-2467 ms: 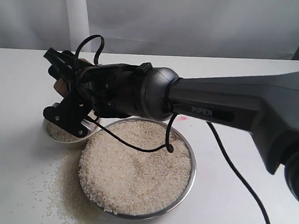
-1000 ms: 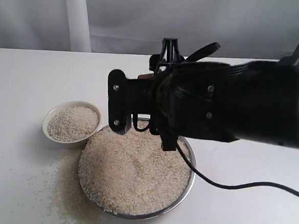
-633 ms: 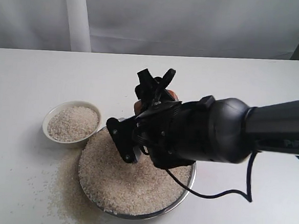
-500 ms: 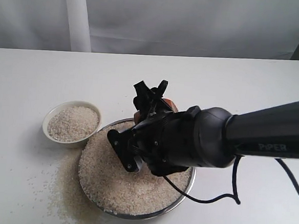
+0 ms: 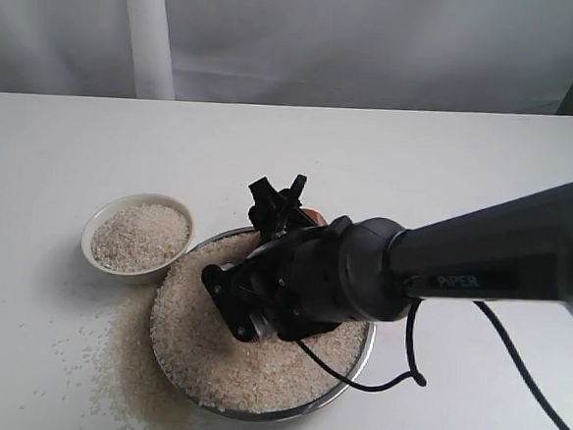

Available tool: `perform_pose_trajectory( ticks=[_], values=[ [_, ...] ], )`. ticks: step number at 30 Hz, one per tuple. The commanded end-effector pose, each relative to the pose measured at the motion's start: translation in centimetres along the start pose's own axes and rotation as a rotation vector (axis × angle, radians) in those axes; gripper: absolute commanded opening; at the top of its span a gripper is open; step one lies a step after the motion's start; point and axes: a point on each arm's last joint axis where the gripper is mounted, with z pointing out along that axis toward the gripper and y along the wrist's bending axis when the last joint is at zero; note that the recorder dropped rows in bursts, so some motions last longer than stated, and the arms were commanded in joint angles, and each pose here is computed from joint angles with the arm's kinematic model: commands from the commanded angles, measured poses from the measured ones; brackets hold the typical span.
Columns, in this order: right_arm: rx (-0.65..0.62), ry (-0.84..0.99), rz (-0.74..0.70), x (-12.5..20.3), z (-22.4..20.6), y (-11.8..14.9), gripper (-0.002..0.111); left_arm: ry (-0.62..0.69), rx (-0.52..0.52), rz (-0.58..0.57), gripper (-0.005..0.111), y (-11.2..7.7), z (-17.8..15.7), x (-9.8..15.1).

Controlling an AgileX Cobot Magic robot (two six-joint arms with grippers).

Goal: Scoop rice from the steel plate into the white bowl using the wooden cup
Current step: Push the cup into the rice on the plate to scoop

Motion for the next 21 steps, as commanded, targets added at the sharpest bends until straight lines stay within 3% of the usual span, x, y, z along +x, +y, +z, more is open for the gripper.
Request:
perform_pose_trajectory(
  ticks=[1,21],
  values=[
    [0.011,-0.032,0.03,-0.6,0.5,-0.8,0.0,-0.007,0.01,-0.005,0.0,-0.1,0.0,-0.1],
    [-0.027,-0.181,0.084,-3.3,-0.3,-0.3,0.0,-0.007,0.01,-0.005,0.0,-0.1,0.0,-0.1]
  ],
)
